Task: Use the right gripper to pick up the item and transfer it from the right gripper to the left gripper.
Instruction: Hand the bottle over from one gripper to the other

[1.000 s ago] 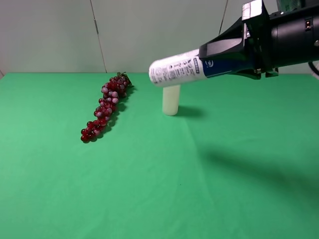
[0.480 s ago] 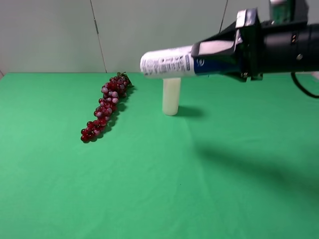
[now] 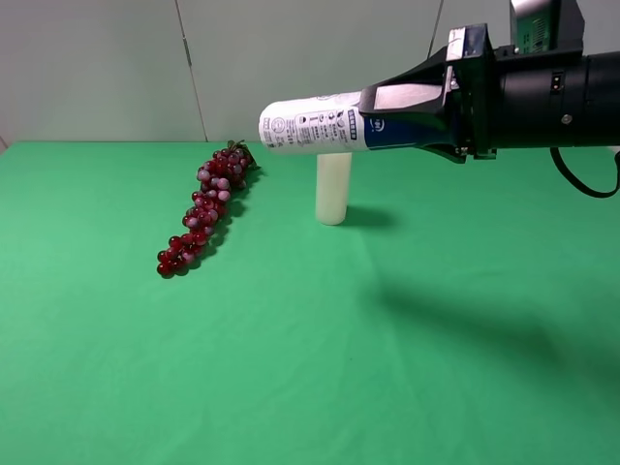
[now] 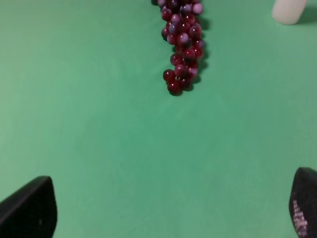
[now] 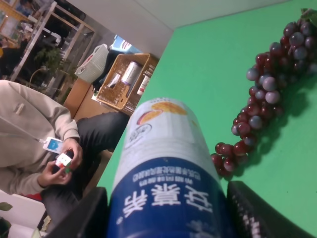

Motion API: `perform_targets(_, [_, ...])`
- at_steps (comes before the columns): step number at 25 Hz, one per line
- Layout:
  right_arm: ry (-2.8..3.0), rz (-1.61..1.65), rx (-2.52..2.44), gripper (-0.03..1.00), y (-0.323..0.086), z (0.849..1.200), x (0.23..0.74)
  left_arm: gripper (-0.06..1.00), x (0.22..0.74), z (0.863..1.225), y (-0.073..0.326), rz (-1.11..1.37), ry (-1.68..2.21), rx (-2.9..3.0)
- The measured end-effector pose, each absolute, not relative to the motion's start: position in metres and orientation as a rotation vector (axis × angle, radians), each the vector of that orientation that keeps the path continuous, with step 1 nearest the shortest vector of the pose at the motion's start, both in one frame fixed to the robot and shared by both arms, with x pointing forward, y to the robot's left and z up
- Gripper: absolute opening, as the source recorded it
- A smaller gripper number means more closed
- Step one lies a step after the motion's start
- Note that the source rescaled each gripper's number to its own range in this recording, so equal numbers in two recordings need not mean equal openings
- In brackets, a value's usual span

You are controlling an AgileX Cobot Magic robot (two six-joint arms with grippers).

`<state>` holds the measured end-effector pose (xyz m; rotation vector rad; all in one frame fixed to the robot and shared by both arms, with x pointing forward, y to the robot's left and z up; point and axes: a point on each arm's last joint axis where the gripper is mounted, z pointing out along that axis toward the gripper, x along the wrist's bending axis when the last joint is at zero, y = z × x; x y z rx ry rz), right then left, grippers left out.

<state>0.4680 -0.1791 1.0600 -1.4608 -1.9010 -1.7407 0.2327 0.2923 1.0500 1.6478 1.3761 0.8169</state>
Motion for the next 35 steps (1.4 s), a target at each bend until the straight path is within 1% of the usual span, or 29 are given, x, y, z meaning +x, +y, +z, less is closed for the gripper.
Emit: perform_targets(35, [-1.936, -1.711, -1.389, 0.0, -0.1769, 1.0594, 0.4633, 0.88, 0.2326, 1.0504, 0.2923, 0.818, 1.375, 1.646])
